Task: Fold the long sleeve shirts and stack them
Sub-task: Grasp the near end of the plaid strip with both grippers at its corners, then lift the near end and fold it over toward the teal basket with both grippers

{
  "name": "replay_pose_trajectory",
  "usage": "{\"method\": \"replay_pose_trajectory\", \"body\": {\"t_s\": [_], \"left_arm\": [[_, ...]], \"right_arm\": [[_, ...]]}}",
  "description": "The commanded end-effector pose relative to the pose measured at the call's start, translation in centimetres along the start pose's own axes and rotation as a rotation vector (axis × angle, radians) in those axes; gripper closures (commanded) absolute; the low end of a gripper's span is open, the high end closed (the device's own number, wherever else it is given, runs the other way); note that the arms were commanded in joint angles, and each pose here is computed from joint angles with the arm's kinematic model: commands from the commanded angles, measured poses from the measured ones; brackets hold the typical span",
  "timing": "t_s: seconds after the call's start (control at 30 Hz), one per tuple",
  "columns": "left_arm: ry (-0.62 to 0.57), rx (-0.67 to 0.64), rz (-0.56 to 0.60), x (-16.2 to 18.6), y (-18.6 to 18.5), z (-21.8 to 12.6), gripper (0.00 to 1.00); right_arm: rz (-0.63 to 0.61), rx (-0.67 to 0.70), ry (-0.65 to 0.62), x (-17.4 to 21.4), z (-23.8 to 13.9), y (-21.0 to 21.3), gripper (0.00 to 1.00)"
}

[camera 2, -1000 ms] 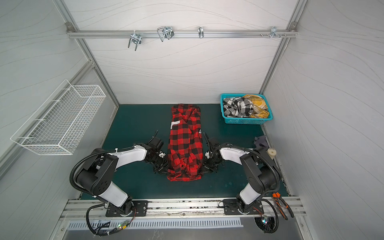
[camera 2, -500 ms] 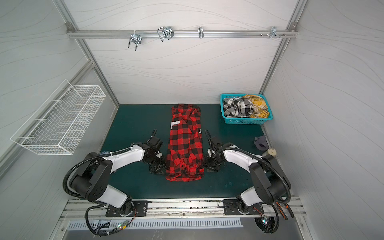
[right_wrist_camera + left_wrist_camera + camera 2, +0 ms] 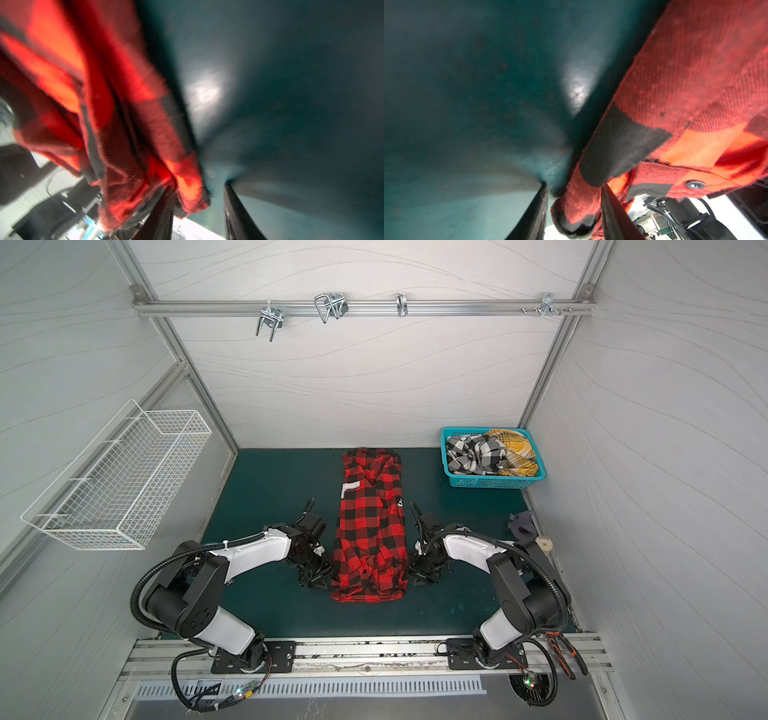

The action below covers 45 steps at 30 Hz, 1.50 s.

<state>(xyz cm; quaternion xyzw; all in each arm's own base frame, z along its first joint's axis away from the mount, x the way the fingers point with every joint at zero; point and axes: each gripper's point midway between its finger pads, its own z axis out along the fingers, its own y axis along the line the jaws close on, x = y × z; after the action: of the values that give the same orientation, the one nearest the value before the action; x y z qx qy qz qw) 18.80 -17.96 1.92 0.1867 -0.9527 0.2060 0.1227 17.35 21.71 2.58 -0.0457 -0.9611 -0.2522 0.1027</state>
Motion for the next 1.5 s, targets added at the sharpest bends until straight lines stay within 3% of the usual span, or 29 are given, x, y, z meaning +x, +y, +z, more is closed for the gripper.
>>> {"method": "replay_pose_trajectory", "body": {"t_s": [0.0, 0.17, 0.47, 0.57, 0.67, 0.87, 0.97, 1.47], "left_arm": [[0.007, 0.009, 0.002, -0.7, -0.3, 1.2, 0.58], [0.025, 0.023, 0.001, -0.6, -0.8, 1.6, 0.63], [0.039, 0.038, 0.004, -0.4, -1.4, 2.0, 0.87], [0.038, 0.044, 0.014, -0.4, -1.8, 1.8, 1.0], [0.049, 0.048, 0.015, -0.3, -2.1, 1.8, 1.0], [0.037, 0.063, 0.041, 0.6, -2.5, 1.0, 1.0], [-0.002, 0.005, 0.062, 1.3, -1.6, 0.2, 1.0], [0.001, 0.005, 0.16, 7.9, 0.4, -1.7, 1.0]], "right_arm": [[0.007, 0.006, 0.03, 0.3, 0.9, 0.3, 0.63], [0.016, -0.003, 0.04, 0.3, 1.3, 0.6, 0.7], [0.014, -0.007, 0.035, 0.4, 1.2, 0.6, 0.85], [0.008, -0.014, 0.031, 0.3, 1.1, 0.9, 0.91], [0.011, -0.019, 0.02, 0.2, 0.7, 1.1, 1.0], [0.011, -0.037, -0.002, 0.8, -0.5, 1.6, 1.0], [0.017, -0.035, -0.007, 1.8, -1.4, 1.5, 1.0], [0.031, -0.044, -0.041, 7.7, -4.2, 0.3, 1.0]]}}
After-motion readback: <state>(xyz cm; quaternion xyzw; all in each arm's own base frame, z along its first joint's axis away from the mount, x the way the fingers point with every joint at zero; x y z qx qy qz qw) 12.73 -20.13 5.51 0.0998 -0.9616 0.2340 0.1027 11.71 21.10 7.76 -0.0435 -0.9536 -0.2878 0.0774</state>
